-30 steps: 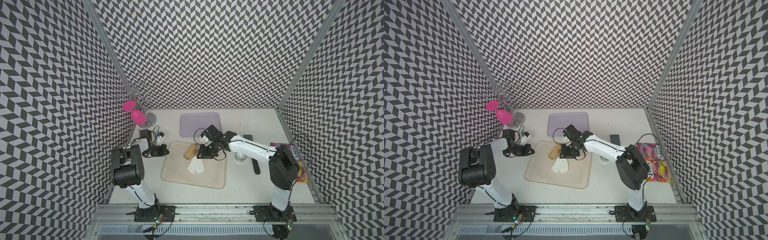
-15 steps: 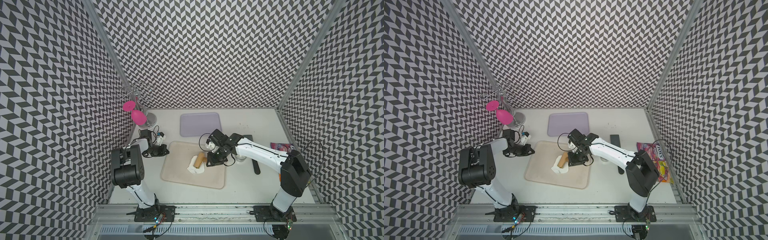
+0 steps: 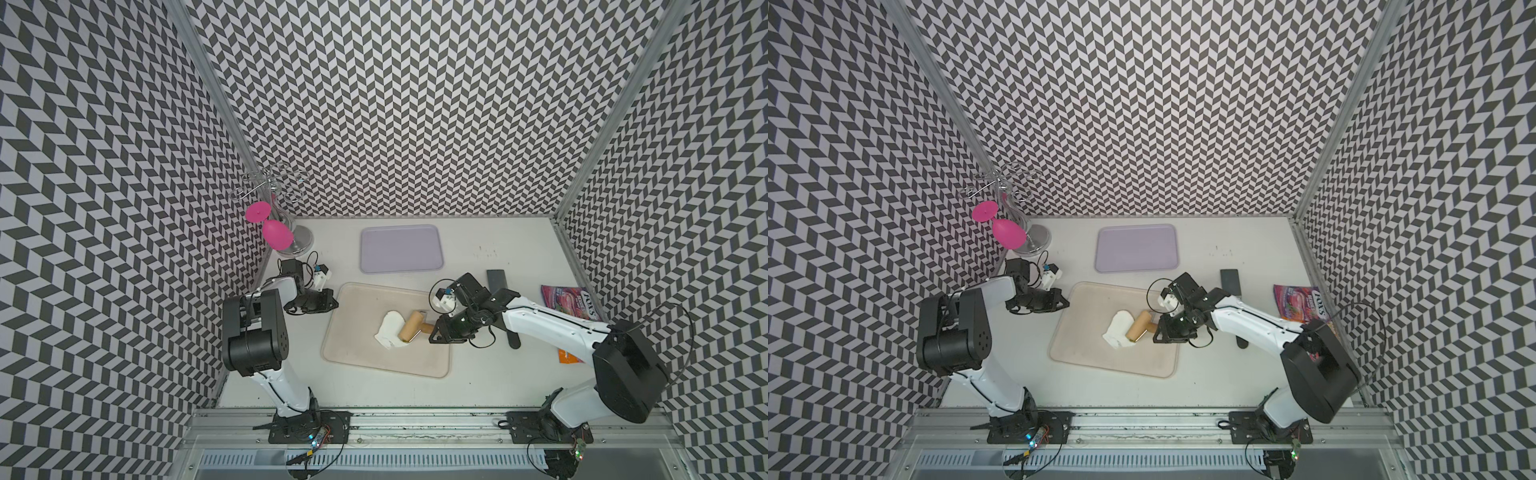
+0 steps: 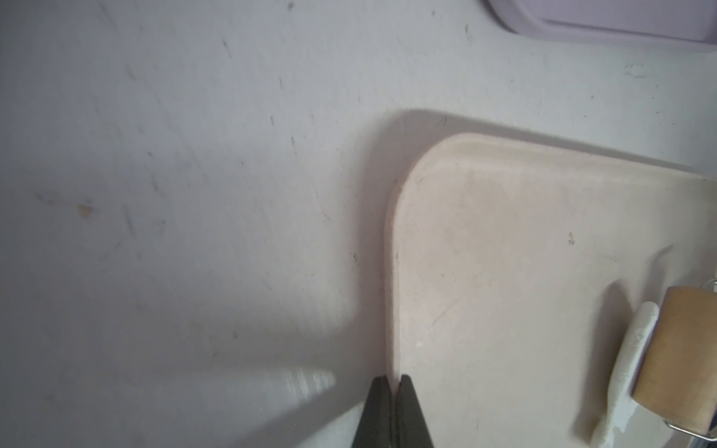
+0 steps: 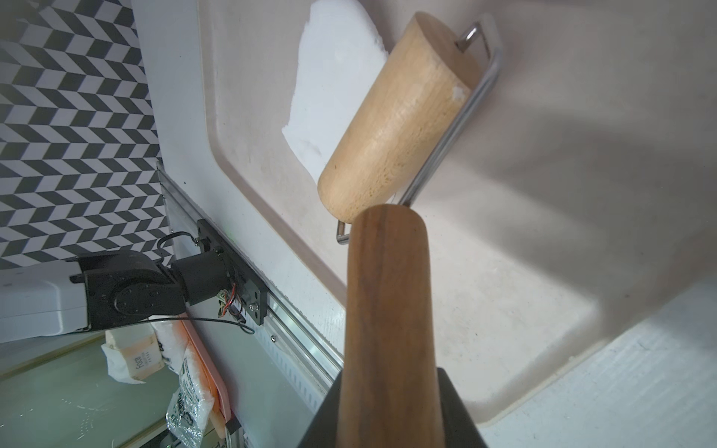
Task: Roll out the dumpling wrappers from the dough
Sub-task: Flatten out the dough on the work surface.
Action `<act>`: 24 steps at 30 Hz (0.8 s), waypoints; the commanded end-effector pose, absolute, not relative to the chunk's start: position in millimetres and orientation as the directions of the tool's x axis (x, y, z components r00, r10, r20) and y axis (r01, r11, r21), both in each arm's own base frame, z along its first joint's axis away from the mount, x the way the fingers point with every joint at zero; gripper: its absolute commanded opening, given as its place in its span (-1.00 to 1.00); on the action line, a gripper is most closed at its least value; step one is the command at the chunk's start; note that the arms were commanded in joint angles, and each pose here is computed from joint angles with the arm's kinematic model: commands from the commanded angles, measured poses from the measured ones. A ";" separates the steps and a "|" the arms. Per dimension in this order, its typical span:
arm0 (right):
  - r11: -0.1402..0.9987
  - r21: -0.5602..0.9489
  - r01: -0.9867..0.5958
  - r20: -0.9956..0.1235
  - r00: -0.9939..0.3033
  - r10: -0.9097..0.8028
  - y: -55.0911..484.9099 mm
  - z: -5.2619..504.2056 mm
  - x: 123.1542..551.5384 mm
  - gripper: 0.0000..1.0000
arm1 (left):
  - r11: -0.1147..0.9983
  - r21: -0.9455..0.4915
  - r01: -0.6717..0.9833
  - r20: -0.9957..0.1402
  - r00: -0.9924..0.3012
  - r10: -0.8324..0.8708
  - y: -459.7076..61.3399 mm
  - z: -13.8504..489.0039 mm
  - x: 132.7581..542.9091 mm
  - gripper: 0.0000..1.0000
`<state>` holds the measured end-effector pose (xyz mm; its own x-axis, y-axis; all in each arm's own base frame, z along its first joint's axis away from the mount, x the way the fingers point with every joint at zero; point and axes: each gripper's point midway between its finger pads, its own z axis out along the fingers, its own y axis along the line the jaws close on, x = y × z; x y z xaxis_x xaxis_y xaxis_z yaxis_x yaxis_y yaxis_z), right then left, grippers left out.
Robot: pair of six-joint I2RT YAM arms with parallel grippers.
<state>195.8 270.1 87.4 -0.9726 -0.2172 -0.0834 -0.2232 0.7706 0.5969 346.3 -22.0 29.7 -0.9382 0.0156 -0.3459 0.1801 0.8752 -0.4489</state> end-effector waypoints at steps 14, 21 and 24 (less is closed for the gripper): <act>0.876 0.369 -0.310 -0.213 -0.946 -0.245 240.7 173.0 230.6 -1.00 | 0.841 -0.495 0.219 -0.391 -0.920 0.010 -28.5 47.3 350.8 -1.00; 0.746 0.267 -0.609 -0.221 -0.793 -0.568 324.7 178.3 201.7 -1.00 | 0.837 -0.498 0.225 -0.388 -0.921 0.016 -29.3 46.7 351.8 -1.00; 0.728 0.266 -0.632 -0.224 -0.775 -0.591 346.0 171.2 208.6 -1.00 | 0.836 -0.500 0.226 -0.388 -0.922 0.017 -29.5 47.0 351.2 -1.00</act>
<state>202.7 345.4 180.7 -0.8049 -0.5428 -0.2397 -0.5934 0.7371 0.3234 346.5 -22.4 31.0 -0.9364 0.0143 -0.3507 0.1849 0.8695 -0.4581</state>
